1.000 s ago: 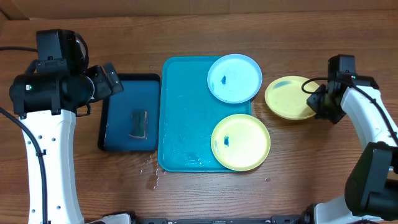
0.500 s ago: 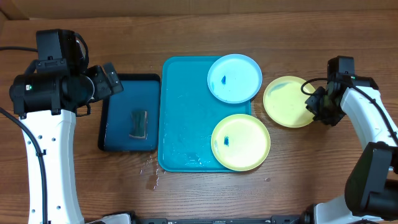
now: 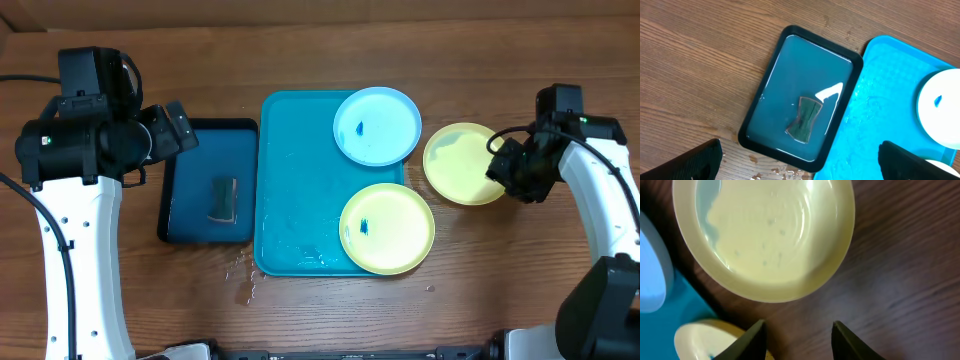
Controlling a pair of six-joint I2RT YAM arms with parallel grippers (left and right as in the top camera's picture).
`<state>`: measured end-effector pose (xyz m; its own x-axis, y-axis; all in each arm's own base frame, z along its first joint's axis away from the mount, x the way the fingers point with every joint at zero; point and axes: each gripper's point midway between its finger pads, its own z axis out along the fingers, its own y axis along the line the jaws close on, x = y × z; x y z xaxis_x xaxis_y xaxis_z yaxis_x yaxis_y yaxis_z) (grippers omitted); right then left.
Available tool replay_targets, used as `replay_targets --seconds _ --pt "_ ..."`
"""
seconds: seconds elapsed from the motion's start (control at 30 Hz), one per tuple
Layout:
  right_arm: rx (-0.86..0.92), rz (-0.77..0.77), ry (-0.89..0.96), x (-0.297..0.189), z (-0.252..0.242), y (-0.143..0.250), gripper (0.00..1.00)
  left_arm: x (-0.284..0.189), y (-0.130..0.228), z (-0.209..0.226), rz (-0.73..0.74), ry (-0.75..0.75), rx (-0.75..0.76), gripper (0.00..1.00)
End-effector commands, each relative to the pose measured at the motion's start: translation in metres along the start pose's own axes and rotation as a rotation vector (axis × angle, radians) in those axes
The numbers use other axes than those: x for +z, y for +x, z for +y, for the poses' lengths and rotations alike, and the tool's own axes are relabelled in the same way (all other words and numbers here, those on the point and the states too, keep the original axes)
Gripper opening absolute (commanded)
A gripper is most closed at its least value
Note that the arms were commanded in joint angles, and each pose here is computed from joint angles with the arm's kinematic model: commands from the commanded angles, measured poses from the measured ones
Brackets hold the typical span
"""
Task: Clean dirty plates on tray and stack at the side
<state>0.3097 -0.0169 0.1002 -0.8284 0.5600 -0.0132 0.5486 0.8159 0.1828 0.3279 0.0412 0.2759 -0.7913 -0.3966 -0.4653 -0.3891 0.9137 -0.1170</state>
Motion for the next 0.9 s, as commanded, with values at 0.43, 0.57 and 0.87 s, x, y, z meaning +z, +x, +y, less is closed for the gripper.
replay_targets --seconds 0.43,0.57,0.87 --pt "-0.157 0.111 -0.055 -0.004 0.029 0.041 0.57 -0.002 -0.003 0.001 -0.012 -0.006 -0.020 1.00" --pt "-0.203 0.143 -0.041 0.003 0.035 0.056 0.60 -0.002 -0.003 0.001 -0.012 -0.006 -0.020 1.00" --pt "-0.255 0.174 -0.017 0.028 0.036 0.077 0.59 -0.002 -0.003 0.001 -0.012 -0.006 -0.020 1.00"
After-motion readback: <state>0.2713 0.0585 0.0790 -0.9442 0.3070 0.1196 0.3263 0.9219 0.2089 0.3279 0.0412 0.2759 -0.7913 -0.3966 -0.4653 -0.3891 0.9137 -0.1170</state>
